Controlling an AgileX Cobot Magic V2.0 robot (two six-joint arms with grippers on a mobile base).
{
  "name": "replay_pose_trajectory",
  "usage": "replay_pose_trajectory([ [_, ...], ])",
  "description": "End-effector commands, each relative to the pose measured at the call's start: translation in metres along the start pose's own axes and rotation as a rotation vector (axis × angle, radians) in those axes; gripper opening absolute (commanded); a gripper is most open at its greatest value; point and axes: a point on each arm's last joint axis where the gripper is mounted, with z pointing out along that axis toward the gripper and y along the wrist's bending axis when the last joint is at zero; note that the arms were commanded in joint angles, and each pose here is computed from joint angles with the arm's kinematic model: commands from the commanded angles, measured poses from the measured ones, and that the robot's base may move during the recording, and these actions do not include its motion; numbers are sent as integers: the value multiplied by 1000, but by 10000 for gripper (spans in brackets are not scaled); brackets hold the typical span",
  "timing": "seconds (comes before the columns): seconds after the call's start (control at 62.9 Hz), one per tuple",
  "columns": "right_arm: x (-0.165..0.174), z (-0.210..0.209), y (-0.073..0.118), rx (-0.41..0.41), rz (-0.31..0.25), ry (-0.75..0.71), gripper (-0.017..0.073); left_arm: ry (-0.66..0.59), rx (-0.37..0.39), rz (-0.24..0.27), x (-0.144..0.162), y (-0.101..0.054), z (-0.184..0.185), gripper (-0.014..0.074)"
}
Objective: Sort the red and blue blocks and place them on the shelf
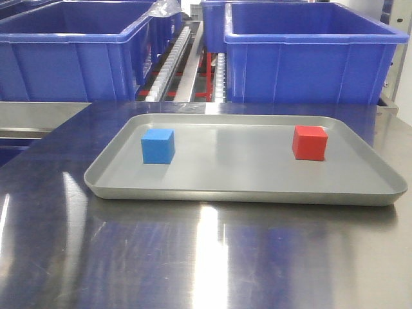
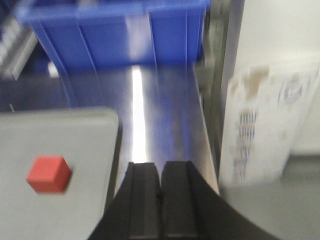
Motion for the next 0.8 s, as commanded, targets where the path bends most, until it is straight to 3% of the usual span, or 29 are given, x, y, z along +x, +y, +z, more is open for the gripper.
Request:
replay_pose_trajectory([
  [0.0, -27, 17, 5, 3, -7, 43, 74, -80, 14, 0, -1, 0, -1, 134],
  [0.08, -32, 40, 6, 18, -7, 167, 185, -80, 14, 0, -1, 0, -1, 134],
  [0.207, -37, 63, 8, 31, -6, 292, 487, -80, 14, 0, -1, 0, -1, 134],
  [0.302, -41, 76, 10, 31, -7, 350, 602, -80, 14, 0, -1, 0, -1, 134],
  [0.461, -45, 98, 30, -15, -44, 433, 602, -80, 14, 0, -1, 0, -1, 134],
  [0.779, -41, 137, 95, -160, -161, 531, 602, -80, 14, 0, -1, 0, -1, 134],
])
